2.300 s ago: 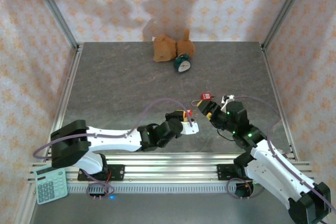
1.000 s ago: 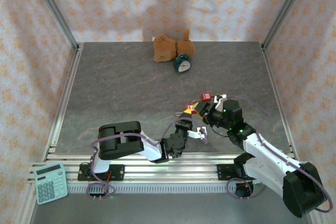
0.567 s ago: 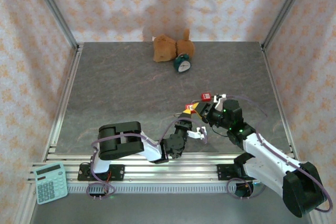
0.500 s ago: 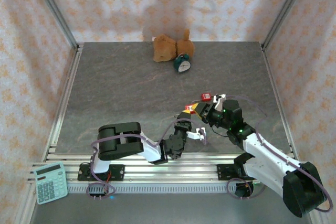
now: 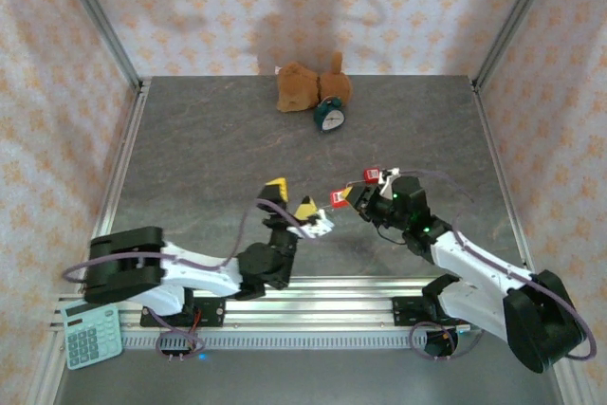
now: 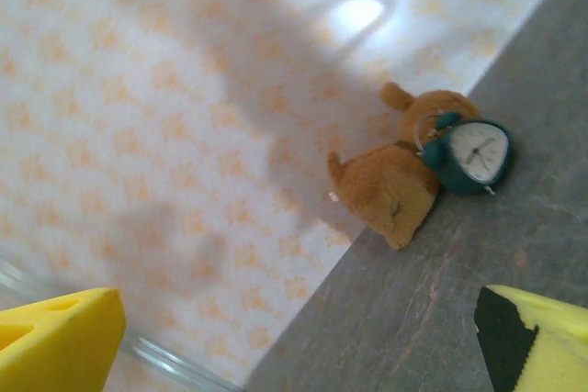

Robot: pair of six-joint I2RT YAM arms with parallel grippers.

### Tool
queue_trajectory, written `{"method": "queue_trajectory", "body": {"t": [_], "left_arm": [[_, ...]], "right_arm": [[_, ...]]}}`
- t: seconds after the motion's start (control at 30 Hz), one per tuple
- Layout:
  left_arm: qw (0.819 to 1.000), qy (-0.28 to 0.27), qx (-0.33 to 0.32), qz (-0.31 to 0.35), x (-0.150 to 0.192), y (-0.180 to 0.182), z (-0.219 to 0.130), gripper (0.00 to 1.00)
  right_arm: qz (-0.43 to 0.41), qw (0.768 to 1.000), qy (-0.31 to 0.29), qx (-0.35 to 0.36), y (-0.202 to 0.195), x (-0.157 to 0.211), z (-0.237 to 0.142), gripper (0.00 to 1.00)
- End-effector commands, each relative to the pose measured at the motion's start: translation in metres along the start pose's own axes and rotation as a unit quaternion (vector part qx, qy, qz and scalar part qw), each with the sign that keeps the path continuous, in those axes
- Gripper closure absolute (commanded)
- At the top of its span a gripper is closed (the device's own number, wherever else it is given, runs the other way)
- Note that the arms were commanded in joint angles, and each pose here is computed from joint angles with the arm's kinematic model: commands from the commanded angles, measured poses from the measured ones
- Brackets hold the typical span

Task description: Unlock with the key

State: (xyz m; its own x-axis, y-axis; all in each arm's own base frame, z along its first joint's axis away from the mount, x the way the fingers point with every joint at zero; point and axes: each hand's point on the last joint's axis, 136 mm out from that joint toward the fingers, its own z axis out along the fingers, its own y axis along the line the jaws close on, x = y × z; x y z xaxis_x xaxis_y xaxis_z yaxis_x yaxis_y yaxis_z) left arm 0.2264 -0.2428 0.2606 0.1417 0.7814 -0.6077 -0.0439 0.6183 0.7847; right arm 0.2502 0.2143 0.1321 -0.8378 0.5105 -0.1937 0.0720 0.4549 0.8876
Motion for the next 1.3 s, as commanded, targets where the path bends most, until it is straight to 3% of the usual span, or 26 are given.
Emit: {"method": "queue_trajectory", "body": {"t": [0.0, 0.37, 0.53, 0.83, 1.27], "left_arm": [[0.993, 0.029, -0.027, -0.116, 0.02, 0.034, -0.004, 0.01], [0.975, 0.044, 0.004, -0.217, 0.055, 0.061, -0.012, 0.04], [0.973, 0.053, 0.009, -0.223, 0.063, 0.062, -0.015, 0.05], [0.974, 0.056, 0.023, -0.216, 0.062, 0.054, -0.014, 0.06], [0.977, 0.055, 0.034, -0.205, 0.058, 0.044, -0.012, 0.06]], "right_arm": [[-0.03, 0.999, -0.014, -0.034, 0.027, -0.002, 0.01, 0.8], [-0.024, 0.999, 0.011, -0.027, 0.015, 0.011, 0.071, 0.81], [-0.039, 0.999, 0.005, -0.032, 0.02, 0.002, 0.094, 0.81], [-0.01, 1.0, 0.0, -0.012, -0.007, -0.02, 0.134, 0.83], [-0.007, 1.0, -0.019, 0.009, -0.033, -0.038, 0.142, 0.82]]}}
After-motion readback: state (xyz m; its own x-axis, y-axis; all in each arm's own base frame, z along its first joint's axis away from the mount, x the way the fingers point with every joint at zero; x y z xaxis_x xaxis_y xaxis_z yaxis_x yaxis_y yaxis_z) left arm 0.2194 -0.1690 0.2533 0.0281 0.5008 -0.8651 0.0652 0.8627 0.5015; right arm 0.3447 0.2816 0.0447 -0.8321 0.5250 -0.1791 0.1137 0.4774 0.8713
